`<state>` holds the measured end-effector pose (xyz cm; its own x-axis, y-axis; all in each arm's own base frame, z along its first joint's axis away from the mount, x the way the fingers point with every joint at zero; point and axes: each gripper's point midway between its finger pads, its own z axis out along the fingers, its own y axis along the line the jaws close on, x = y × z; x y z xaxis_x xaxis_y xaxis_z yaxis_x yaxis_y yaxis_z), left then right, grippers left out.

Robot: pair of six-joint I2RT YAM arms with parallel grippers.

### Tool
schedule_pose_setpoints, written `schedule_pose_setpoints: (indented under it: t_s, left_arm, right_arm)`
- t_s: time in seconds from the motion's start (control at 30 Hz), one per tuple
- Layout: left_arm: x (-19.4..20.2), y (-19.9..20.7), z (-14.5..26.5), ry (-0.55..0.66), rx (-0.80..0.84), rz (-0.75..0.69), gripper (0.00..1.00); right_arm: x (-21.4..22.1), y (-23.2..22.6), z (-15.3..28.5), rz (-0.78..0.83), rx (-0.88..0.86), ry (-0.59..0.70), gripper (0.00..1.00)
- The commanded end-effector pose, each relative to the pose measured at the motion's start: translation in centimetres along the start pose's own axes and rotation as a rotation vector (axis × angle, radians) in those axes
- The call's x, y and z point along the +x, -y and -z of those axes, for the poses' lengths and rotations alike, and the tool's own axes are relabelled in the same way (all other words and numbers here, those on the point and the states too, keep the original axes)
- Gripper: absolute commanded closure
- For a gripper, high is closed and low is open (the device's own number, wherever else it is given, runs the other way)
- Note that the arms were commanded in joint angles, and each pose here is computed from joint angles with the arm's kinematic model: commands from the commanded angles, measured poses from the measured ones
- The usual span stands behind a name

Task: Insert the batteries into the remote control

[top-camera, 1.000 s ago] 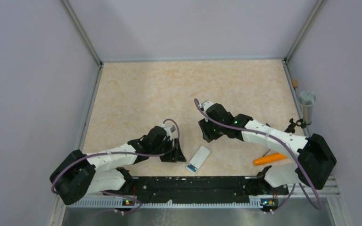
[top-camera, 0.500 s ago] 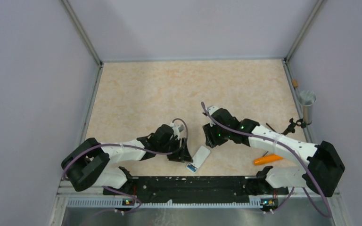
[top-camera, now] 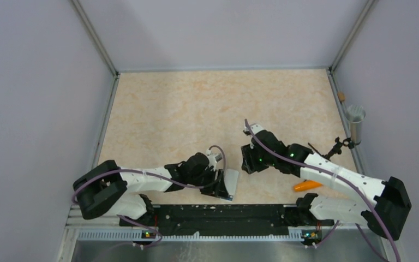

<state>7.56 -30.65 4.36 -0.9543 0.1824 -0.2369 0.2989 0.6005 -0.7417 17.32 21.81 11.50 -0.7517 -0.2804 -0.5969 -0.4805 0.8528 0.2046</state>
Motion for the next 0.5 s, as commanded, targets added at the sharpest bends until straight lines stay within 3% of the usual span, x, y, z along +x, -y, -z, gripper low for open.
schedule_pose_setpoints:
  t_s: [0.0, 0.47]
  left_arm:
    - [-1.7, 2.6, -0.9, 0.047, 0.063, -0.047, 0.41]
    - [-2.7, 4.2, -1.4, 0.043, 0.036, -0.134, 0.42]
  right_arm:
    - [0.4, 0.5, 1.2, -0.051, 0.035, 0.033, 0.83]
    - [2.4, 1.1, 2.7, -0.101, 0.096, 0.018, 0.83]
